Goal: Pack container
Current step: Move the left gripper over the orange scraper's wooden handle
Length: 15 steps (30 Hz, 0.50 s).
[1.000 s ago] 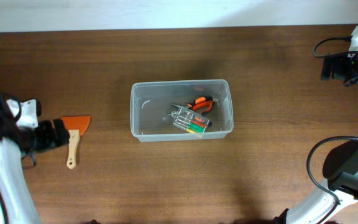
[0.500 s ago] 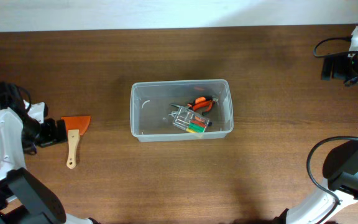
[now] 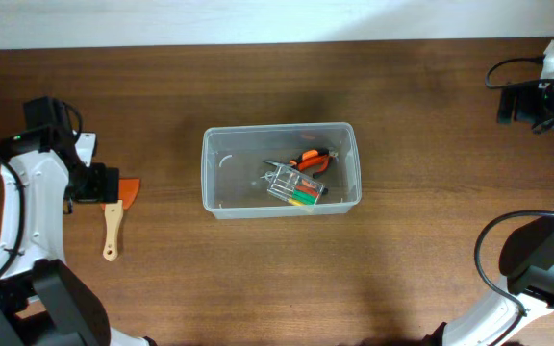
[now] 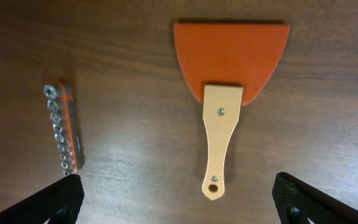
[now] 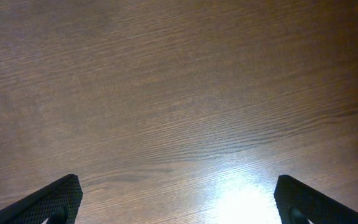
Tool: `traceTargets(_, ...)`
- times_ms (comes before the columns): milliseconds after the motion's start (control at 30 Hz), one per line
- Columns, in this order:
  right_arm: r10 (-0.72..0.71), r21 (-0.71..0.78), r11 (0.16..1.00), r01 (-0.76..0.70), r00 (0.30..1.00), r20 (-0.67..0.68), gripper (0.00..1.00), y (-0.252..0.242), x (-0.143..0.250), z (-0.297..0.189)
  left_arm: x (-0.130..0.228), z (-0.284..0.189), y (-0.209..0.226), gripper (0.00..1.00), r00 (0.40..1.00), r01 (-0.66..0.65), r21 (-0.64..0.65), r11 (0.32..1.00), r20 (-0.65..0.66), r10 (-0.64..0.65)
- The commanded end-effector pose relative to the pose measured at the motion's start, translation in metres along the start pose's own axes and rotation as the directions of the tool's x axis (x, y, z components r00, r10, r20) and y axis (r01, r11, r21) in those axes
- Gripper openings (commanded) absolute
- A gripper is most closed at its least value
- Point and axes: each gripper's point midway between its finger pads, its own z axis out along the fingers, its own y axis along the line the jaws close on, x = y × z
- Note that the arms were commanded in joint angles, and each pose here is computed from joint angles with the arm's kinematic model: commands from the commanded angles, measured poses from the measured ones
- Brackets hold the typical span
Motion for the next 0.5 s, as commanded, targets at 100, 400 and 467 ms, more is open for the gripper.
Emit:
traceTargets(100,-0.006,-0.008,1.000,0.006,1.000,-0.004,0.99,0.002,0.000,0.003,-0.006,-0.006,0.006,0.99,1.000,-0.012,-0.028,1.000,0.023,0.012)
traceTargets(400,-0.006,-0.008,1.000,0.006,1.000,-0.004,0.99,0.002,0.000,0.003,-0.001,0.001,-0.024,0.99,1.000,-0.022,0.128,0.991,0.013,0.021)
traceTargets(467,-0.006,-0.008,1.000,0.006,1.000,-0.004,0.99,0.002,0.000,0.003,0.007,0.008,-0.028,0.99,1.000,-0.024,0.139,0.990,-0.013,0.026)
